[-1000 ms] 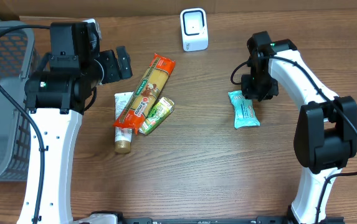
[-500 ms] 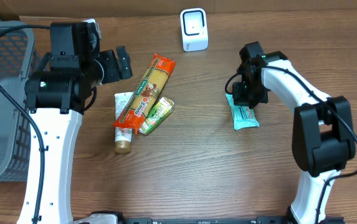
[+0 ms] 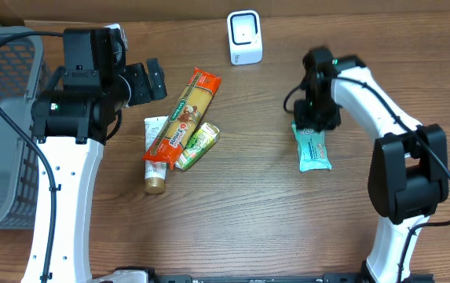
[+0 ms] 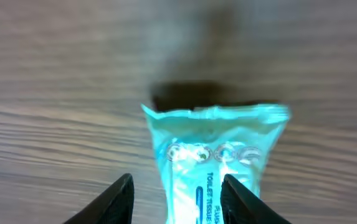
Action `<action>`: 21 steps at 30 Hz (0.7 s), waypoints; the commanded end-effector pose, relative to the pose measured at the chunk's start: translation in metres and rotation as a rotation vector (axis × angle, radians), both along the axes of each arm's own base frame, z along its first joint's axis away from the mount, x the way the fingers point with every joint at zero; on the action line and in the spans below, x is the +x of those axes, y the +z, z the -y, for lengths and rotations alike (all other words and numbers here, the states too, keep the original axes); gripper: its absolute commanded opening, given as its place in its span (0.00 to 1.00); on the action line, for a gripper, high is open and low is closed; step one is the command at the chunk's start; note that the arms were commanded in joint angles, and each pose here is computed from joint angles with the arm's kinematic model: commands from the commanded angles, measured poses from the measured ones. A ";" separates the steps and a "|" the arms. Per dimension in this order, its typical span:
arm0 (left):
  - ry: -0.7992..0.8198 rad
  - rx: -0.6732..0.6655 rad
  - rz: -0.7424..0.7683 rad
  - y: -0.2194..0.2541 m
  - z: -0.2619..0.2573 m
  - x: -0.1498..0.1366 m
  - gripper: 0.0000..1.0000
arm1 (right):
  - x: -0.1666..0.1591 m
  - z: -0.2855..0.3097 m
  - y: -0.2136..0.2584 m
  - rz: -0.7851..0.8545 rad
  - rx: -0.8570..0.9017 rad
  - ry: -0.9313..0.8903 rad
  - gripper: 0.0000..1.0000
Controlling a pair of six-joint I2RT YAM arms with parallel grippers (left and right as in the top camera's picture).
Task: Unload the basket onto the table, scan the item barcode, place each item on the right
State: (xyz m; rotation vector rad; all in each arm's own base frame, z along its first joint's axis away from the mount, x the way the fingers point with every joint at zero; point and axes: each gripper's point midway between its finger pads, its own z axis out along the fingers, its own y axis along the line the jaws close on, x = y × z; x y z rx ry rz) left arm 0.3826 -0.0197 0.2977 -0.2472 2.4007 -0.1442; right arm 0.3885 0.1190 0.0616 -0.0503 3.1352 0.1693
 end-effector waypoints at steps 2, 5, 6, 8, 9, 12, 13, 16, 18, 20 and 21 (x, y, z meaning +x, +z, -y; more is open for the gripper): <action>0.018 0.000 0.011 0.004 -0.002 0.001 1.00 | 0.010 -0.011 0.030 0.065 -0.023 0.041 0.46; 0.018 0.000 0.011 0.004 -0.002 0.001 1.00 | -0.007 -0.018 0.022 0.010 -0.040 0.071 0.45; 0.018 0.000 0.010 0.004 -0.002 0.001 1.00 | -0.013 -0.021 0.018 -0.005 -0.050 0.084 0.44; 0.018 0.000 0.010 0.004 -0.002 0.001 1.00 | -0.024 -0.022 0.007 -0.028 -0.099 0.100 0.43; 0.018 0.000 0.011 0.004 -0.002 0.001 1.00 | -0.029 -0.020 0.002 -0.035 -0.142 0.099 0.43; 0.018 0.000 0.011 0.004 -0.002 0.001 0.99 | -0.037 -0.009 -0.013 -0.026 -0.267 0.085 0.42; 0.018 0.000 0.010 0.004 -0.002 0.001 1.00 | -0.039 -0.007 -0.017 -0.024 -0.290 0.086 0.42; 0.018 0.000 0.010 0.004 -0.002 0.001 0.99 | -0.042 -0.002 -0.032 -0.012 -0.320 0.093 0.39; 0.018 0.000 0.011 0.004 -0.002 0.001 1.00 | -0.041 0.002 -0.042 0.005 -0.341 0.092 0.38; 0.018 0.000 0.011 0.004 -0.002 0.001 1.00 | -0.042 0.010 -0.049 0.017 -0.377 0.093 0.33; 0.018 0.000 0.010 0.004 -0.002 0.001 1.00 | -0.043 0.015 -0.053 0.023 -0.404 0.095 0.32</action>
